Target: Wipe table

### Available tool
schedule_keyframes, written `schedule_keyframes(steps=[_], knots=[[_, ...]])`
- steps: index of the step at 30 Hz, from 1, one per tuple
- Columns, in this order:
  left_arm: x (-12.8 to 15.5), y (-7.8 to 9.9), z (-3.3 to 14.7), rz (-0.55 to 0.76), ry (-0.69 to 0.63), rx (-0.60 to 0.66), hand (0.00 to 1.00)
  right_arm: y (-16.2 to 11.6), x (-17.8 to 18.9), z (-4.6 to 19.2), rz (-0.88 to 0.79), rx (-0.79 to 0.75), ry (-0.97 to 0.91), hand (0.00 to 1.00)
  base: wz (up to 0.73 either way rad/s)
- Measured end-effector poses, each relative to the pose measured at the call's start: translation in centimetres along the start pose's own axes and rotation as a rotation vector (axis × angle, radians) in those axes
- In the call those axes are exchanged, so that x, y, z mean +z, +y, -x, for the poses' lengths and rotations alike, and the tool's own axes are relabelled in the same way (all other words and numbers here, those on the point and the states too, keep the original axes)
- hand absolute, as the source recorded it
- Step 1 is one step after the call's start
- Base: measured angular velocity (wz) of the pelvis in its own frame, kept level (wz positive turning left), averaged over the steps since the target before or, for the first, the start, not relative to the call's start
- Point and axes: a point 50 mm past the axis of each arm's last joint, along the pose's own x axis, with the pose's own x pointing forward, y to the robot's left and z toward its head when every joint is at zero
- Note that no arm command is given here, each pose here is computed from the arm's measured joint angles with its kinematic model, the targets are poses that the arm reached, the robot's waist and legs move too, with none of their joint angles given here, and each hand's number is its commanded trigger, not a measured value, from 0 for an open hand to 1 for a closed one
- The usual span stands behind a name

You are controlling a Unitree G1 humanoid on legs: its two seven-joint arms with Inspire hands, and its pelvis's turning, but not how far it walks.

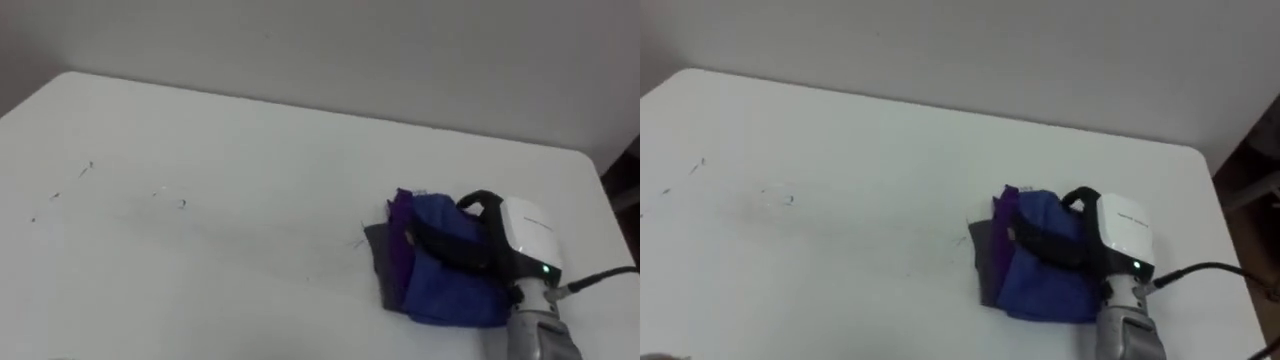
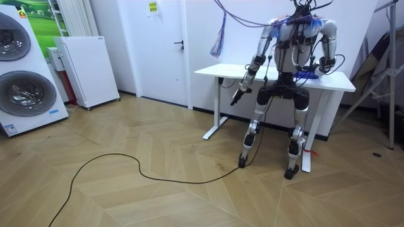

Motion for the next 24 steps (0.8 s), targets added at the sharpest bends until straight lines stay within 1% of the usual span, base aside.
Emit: schedule_keyframes(steps=[5,9,16,21,24], knots=[[0.0,0.4,0.0,0.019,-0.007,0.047,0.00,0.4,-0.2,1.0,-0.024,0.018,0.000,0.00,-0.13],[0.0,0.5,0.0,0.010,-0.008,0.069,0.00,0.8,-0.2,1.6,-0.073,0.033,0.020,0.00,-0.02],[0.2,0.7,-0.1,0.016,-0.012,0.092,0.00,0.9,-0.1,1.9,-0.072,0.037,0.021,0.00,-0.04],[-0.2,0.6,0.1,0.015,-0.001,0.097,0.00,0.6,0.3,1.6,-0.066,0.048,0.014,0.00,-0.05],[-0.5,0.5,0.2,0.014,0.012,0.091,0.00,0.6,0.0,1.9,-0.064,0.048,0.034,0.00,-0.09]])
